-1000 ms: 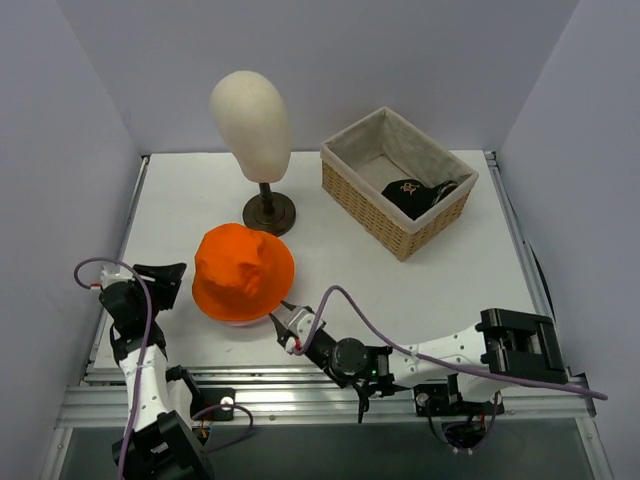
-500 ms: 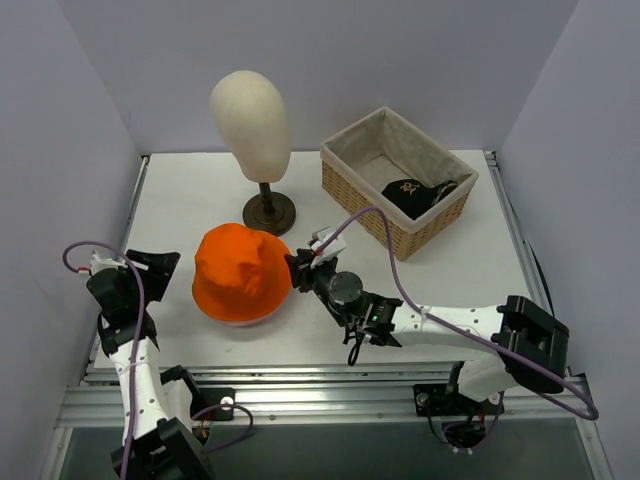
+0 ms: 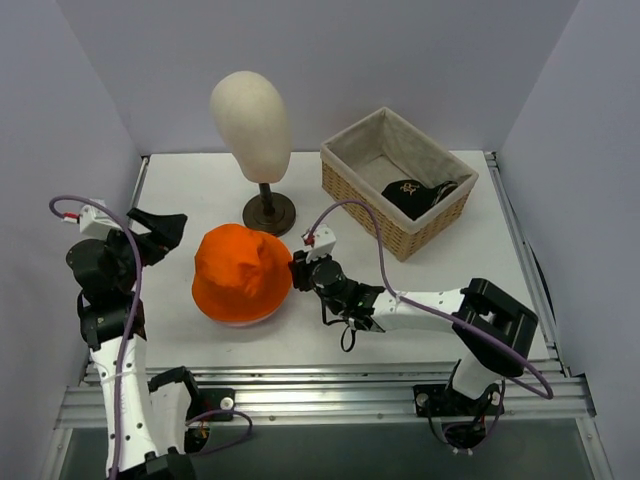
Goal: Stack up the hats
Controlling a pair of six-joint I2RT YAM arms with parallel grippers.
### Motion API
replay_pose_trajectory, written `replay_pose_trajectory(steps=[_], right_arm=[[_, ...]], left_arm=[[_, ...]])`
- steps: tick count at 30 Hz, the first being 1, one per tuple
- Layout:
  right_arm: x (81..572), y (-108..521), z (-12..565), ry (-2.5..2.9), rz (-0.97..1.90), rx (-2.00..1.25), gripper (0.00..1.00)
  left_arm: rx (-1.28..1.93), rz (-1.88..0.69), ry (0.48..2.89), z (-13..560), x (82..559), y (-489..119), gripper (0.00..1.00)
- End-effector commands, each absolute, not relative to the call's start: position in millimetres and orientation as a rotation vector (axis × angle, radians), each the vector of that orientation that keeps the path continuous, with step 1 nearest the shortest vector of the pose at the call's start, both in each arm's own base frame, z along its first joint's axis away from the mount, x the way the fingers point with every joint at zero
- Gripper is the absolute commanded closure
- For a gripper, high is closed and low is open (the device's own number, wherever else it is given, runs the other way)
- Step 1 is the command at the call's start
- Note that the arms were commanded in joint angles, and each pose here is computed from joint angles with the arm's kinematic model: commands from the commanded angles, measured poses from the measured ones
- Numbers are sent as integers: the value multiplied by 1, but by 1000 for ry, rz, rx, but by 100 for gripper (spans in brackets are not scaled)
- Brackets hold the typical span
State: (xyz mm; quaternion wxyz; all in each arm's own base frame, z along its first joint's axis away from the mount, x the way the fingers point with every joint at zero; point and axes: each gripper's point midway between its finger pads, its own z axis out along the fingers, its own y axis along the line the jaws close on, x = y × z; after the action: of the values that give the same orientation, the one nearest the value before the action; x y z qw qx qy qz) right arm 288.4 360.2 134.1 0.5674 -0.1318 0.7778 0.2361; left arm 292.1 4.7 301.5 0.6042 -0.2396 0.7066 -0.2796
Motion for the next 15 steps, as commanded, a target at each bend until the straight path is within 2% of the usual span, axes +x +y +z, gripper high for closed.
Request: replay_pose_trajectory(steps=[1,5,8,9,15], right_arm=[[301,359,183,1758,592,-201,71],[312,309,219,1758,481,-77,70],[322,269,241,1756,428,11,67],[326,257,267,1720,437,71,63],[360,149,293,1705,93,422,56]], left_arm=[[-410,-621,1658,327,290,-20,6],[-283,-574,1664,359,290,-46,6],[-184,-576,1647,387,283,-70,6],[-164,-583,1630,397,281,-76,6],[-14,-719,1662,384,274,-147,6]])
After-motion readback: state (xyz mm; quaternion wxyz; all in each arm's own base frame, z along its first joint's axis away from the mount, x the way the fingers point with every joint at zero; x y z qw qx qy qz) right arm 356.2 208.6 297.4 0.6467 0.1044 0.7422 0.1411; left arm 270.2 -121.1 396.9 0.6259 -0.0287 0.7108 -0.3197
